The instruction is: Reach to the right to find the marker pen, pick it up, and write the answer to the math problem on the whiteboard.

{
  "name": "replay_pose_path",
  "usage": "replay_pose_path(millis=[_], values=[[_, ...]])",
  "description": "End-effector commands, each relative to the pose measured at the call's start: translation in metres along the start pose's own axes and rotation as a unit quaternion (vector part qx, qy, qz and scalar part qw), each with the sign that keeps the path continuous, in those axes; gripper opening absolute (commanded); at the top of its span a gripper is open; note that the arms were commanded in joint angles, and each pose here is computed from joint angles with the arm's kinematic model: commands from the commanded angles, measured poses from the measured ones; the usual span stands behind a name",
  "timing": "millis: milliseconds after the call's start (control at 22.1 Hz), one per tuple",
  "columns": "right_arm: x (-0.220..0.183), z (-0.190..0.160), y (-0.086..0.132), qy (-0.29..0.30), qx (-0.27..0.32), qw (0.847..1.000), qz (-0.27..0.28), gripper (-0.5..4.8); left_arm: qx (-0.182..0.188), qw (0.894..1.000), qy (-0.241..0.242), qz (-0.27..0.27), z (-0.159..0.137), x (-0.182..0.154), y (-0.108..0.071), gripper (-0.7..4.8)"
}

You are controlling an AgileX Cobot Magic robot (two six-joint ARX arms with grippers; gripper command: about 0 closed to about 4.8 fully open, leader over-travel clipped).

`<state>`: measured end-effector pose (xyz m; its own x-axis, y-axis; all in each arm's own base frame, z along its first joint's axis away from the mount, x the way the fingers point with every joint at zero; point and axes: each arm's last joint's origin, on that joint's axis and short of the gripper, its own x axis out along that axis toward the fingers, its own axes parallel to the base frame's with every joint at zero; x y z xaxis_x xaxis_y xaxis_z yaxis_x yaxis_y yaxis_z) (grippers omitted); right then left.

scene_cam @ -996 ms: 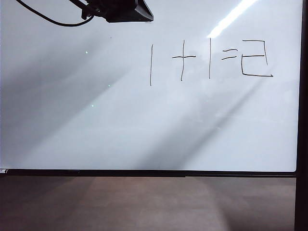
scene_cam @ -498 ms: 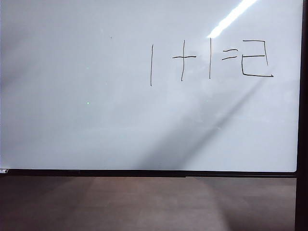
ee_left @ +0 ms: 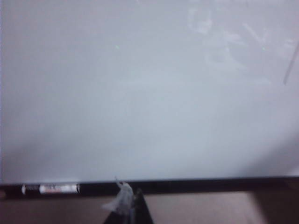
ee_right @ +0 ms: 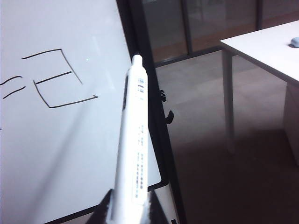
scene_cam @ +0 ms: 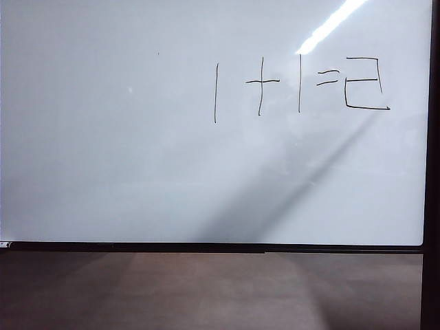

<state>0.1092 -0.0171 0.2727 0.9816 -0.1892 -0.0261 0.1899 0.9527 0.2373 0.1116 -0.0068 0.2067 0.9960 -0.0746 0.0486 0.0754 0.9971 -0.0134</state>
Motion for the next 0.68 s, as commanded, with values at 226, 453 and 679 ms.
replay_pose_path(millis=[226, 453, 679], values=[[0.0, 0.002, 0.001, -0.009, -0.002, 1.0, 0.001, -0.06, -0.023, 0.999, 0.006, -0.022, -0.036, -0.012, -0.001, -0.05], [0.0, 0.002, 0.001, -0.009, -0.003, 1.0, 0.001, -0.06, -0.023, 0.999, 0.021, -0.019, -0.039, -0.016, 0.0, -0.05], [0.0, 0.002, 0.001, -0.009, -0.003, 1.0, 0.001, -0.06, -0.023, 0.999, 0.015, -0.03, -0.038, -0.016, -0.001, -0.05]])
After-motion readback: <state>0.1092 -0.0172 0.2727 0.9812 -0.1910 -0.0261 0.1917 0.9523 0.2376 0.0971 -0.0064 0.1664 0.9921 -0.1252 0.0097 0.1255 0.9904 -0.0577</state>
